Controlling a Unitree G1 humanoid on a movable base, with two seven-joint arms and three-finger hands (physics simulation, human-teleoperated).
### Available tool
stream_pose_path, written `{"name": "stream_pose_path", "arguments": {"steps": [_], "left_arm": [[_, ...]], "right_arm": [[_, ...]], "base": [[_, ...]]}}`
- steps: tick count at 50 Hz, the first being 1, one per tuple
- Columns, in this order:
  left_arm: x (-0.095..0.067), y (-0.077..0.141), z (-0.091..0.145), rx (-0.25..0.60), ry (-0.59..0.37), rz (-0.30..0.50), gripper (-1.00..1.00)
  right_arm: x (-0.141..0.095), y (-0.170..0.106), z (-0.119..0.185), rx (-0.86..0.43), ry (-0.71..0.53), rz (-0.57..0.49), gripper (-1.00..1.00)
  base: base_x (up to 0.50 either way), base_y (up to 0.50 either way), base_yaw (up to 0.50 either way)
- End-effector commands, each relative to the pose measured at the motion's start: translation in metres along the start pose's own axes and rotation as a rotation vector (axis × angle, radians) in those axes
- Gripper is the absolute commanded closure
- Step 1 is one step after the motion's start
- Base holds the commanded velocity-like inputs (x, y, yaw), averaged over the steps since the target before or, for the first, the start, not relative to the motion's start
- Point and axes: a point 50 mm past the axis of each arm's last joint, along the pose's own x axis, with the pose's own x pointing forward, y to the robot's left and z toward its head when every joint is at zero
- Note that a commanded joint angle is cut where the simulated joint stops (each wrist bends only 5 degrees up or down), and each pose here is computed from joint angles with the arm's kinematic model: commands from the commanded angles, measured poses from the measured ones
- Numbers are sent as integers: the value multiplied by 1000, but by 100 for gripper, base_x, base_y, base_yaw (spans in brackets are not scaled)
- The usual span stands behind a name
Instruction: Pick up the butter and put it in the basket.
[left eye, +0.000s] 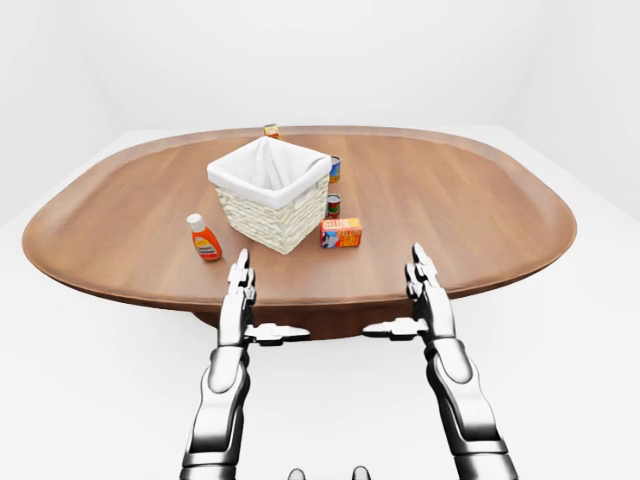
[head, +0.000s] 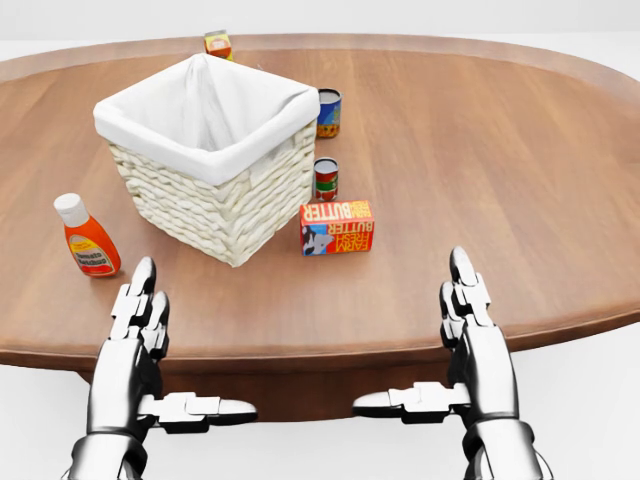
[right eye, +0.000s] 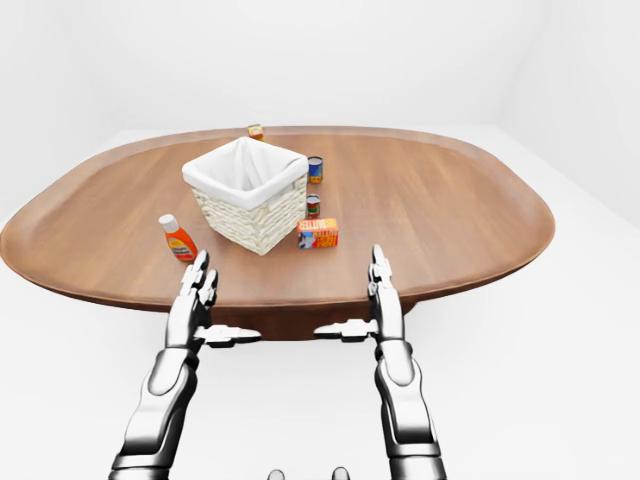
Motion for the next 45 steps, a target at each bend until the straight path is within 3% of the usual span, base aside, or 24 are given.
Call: {"name": "stream_pose_path", "arguments": {"steps": [1, 10, 25, 32, 45], "left_arm": [[1, 8, -1, 2, 6, -1, -100], [7, 13, 20, -10, -28, 2, -100], [18, 24, 95, 48, -328, -14, -100], [18, 27, 119, 72, -421, -16, -100], [13, 25, 129, 80, -469, -1, -100]], "right_arm": [[2, -8, 6, 0, -11, -6, -100], [7, -8, 29, 8, -73, -2, -100], [14, -4, 100, 11, -365, 18, -100], [9, -4, 132, 63, -505, 9, -100], [3, -9, 146, 84, -569, 10, -100]], "base": [[0, 0, 0], [0, 0, 0], [0, 0, 0], [0, 0, 0], [2, 18, 0]]}}
